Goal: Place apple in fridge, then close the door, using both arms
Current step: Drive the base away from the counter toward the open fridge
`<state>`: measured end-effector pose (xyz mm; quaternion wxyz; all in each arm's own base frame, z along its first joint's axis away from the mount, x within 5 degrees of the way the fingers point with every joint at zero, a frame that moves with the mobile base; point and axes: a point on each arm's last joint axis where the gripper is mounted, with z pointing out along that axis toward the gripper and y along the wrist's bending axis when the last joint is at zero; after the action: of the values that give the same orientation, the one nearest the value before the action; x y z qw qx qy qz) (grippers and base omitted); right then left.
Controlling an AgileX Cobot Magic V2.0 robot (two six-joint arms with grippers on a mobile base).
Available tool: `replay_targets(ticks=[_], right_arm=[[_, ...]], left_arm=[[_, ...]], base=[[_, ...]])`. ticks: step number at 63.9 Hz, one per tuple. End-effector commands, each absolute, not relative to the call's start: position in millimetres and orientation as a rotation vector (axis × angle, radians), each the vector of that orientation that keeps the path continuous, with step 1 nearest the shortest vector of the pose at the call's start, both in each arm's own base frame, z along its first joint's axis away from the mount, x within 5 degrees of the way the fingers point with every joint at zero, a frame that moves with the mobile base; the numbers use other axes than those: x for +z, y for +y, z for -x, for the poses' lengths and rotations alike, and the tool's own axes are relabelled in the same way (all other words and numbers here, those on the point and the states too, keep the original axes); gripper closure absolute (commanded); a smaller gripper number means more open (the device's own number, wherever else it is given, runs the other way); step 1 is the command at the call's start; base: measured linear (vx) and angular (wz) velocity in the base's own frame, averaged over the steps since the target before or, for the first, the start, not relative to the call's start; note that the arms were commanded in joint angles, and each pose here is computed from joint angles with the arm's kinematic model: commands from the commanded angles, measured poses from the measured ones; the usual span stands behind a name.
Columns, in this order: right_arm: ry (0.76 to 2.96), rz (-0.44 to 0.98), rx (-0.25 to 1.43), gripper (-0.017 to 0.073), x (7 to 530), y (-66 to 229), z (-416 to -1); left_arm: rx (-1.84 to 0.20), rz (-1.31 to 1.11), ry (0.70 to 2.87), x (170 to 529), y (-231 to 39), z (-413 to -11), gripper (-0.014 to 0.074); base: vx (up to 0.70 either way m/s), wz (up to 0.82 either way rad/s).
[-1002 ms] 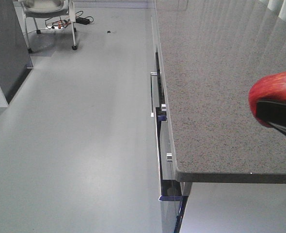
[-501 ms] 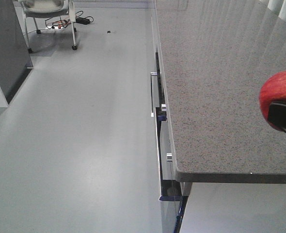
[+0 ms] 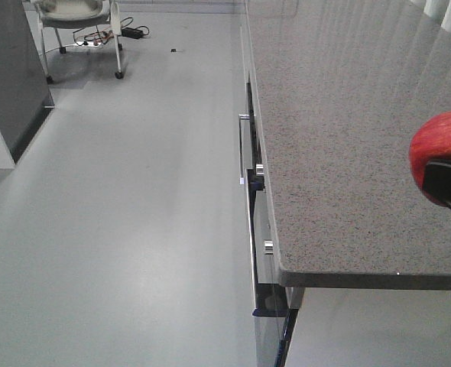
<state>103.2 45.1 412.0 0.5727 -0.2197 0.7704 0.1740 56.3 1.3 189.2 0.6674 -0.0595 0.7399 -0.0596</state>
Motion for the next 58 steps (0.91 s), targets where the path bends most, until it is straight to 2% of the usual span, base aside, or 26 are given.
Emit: replay_targets(ticks=[1, 28, 58], right_arm=[[1.729, 0.467, 0.414, 0.0566, 425.6, 44.6, -103.2], [1.728, 0.466, 0.417, 0.0566, 425.7, 44.7, -103.1], [1.728, 0.466, 0.417, 0.0566, 425.7, 44.7, -103.1]], left_arm=[[-0.152, 0.114, 1.615, 188.9, -0.5, -57.0, 0.06], [-0.152, 0.114, 1.615, 188.9, -0.5, -57.0, 0.06], [-0.152, 0.114, 1.615, 188.9, -0.5, -57.0, 0.06]], base=[[0.0, 0.04], [-0.02, 0.16], [-0.04, 0.51]])
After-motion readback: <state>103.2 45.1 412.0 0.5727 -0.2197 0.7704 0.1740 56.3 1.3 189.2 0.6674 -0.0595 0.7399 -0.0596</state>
